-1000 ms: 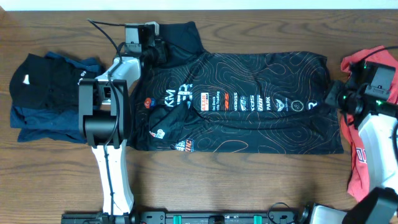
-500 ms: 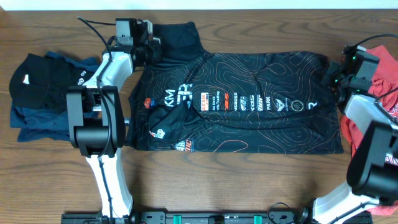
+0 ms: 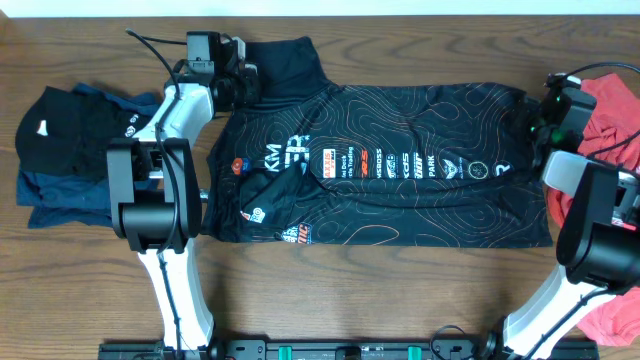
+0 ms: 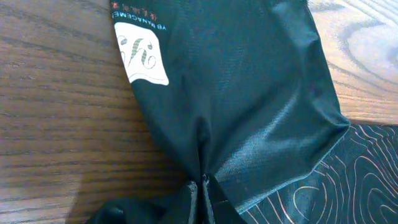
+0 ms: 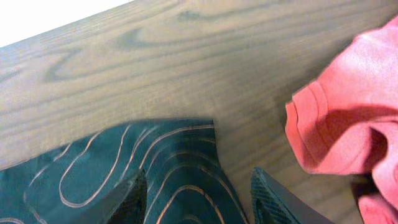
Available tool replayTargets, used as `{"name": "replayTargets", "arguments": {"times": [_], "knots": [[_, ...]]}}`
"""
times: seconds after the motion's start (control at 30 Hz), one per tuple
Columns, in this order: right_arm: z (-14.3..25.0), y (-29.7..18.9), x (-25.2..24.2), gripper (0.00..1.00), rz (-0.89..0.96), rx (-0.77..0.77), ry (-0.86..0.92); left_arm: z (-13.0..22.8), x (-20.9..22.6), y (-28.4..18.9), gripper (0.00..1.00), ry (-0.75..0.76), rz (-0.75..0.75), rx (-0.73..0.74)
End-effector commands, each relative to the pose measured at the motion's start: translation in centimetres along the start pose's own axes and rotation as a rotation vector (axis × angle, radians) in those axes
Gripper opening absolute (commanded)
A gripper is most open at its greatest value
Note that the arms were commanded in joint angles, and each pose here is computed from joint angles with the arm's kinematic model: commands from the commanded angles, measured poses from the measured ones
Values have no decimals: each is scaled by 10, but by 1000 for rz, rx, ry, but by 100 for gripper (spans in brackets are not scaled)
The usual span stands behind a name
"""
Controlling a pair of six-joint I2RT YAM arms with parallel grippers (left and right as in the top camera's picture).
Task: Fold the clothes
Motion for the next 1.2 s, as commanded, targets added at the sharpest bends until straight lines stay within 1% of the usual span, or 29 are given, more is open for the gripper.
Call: {"name": "replayTargets", "arguments": {"times": [0.0, 0.13, 0.27, 0.3, 0.37, 0.43, 0.57, 0.63, 0.7, 0.73, 0.77, 0.87, 0.9, 1.03, 1.07, 1.17], "knots": [[12, 11, -1, 52, -3, 8, 32, -10, -5, -8, 6, -1, 13, -22], [22, 24, -2, 53, -11, 29, 72, -10, -5, -8, 6, -1, 13, -21], [33, 37, 4, 56, -3, 109, 68, -9, -5, -8, 6, -3, 12, -19], [35, 40, 7, 58, 3, 131, 51, -9, -5, -8, 6, -3, 12, -17], [34, 43, 9, 59, 32, 147, 39, -8, -5, -8, 6, -4, 12, -14], [34, 45, 9, 57, 61, 160, 35, -7, -5, -8, 6, -6, 12, -11], [35, 44, 7, 40, 88, 178, 34, -6, -5, -8, 6, -8, 12, -6], [37, 44, 4, 27, 102, 184, 33, -5, -5, -8, 6, -9, 12, -4], [39, 43, -3, 9, 139, 187, 35, -5, -5, -8, 6, -10, 12, -2], [39, 42, -6, 5, 161, 186, 32, -5, -5, -8, 6, -9, 12, -1], [39, 42, -9, 4, 177, 184, 31, -5, -5, -8, 6, -9, 12, -1], [37, 41, -16, 5, 213, 171, 27, -5, -5, -8, 6, -9, 12, -3], [36, 41, -17, 8, 220, 166, 26, -6, -5, -8, 6, -7, 12, -5], [30, 40, -22, 23, 249, 144, 25, -13, -5, -8, 6, 5, 12, -35], [29, 40, -22, 31, 248, 142, 25, -15, -5, -8, 6, 9, 13, -44], [26, 41, -22, 40, 243, 128, 27, -21, -6, -8, 6, 23, 7, -70]]}}
Point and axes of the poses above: each gripper's point midway between its finger pads, its own y axis out along the fingers, its own x axis along the line the jaws close on, z = x × y, the point moved 1 cm from there along -y, back along the fingers, and after that the axes turned 14 degrees about y, right-handed, at the moved point
